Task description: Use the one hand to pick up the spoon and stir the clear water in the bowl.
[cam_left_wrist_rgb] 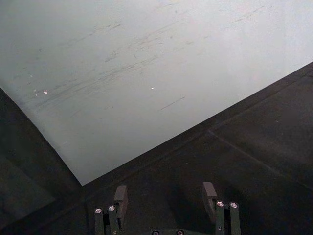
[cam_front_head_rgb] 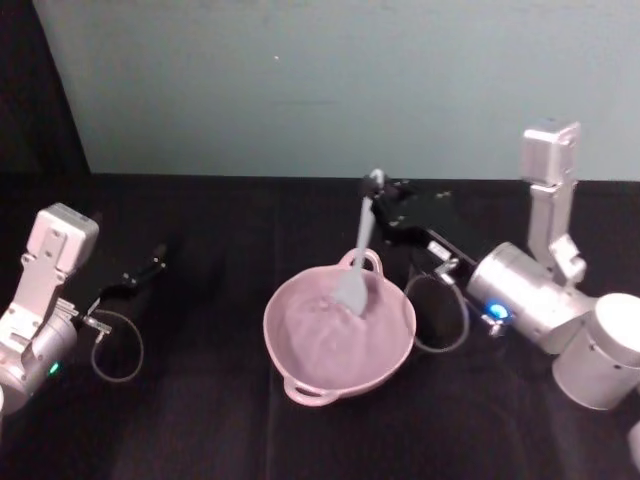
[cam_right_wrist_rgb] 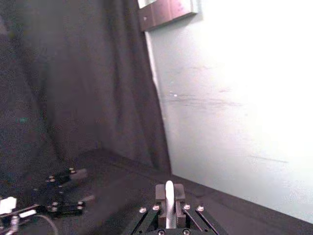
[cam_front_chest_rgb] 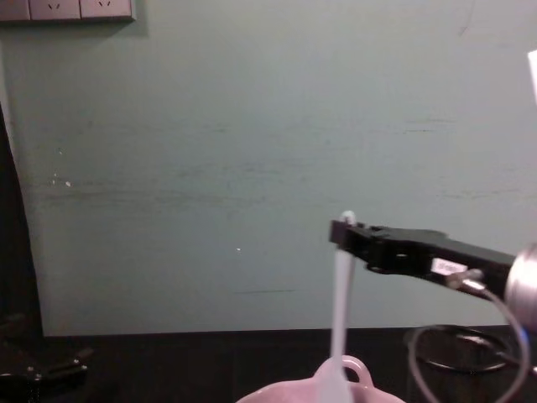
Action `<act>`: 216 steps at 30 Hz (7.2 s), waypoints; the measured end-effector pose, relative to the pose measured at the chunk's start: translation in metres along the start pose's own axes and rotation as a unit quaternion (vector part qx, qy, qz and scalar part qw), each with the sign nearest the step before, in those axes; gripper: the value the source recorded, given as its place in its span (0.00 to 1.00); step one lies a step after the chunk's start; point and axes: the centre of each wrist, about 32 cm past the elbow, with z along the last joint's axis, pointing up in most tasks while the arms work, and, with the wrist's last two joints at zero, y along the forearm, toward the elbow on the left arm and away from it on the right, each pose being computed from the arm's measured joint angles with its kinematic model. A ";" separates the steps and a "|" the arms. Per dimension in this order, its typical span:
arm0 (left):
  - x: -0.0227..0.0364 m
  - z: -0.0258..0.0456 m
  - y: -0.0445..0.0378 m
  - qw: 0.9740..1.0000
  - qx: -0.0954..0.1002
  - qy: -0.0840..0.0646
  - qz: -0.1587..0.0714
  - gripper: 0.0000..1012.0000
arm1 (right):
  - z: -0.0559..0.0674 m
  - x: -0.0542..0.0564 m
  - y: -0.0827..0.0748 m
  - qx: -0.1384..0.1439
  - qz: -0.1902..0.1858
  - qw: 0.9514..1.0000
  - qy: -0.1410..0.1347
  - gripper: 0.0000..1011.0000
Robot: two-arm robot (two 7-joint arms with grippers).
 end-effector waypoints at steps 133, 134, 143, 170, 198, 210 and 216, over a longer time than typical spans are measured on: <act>0.0000 0.0000 0.0000 1.000 0.000 0.000 0.000 0.99 | 0.003 -0.051 -0.012 -0.010 0.052 0.998 -0.036 0.11; 0.0000 0.0000 0.0000 1.000 0.000 0.000 0.000 0.99 | 0.003 -0.056 -0.010 -0.007 0.060 0.998 -0.034 0.11; 0.0000 0.0000 0.0000 1.000 0.000 0.000 0.000 0.99 | 0.005 -0.068 0.000 0.002 0.084 0.996 -0.030 0.11; 0.0000 0.0000 0.0000 1.000 0.000 0.000 0.000 0.99 | 0.000 -0.014 -0.007 0.001 -0.006 1.000 -0.031 0.11; 0.0000 0.0000 0.0000 1.000 0.000 0.000 0.000 0.99 | 0.027 -0.046 -0.014 0.007 0.079 0.995 -0.055 0.11; 0.0000 0.0000 0.0000 1.000 0.000 0.000 0.000 0.99 | 0.084 -0.006 -0.045 0.069 0.006 0.995 -0.077 0.11; 0.0000 0.0000 0.0000 1.000 0.000 0.000 0.000 0.99 | 0.083 0.011 -0.062 0.079 -0.038 0.993 -0.075 0.11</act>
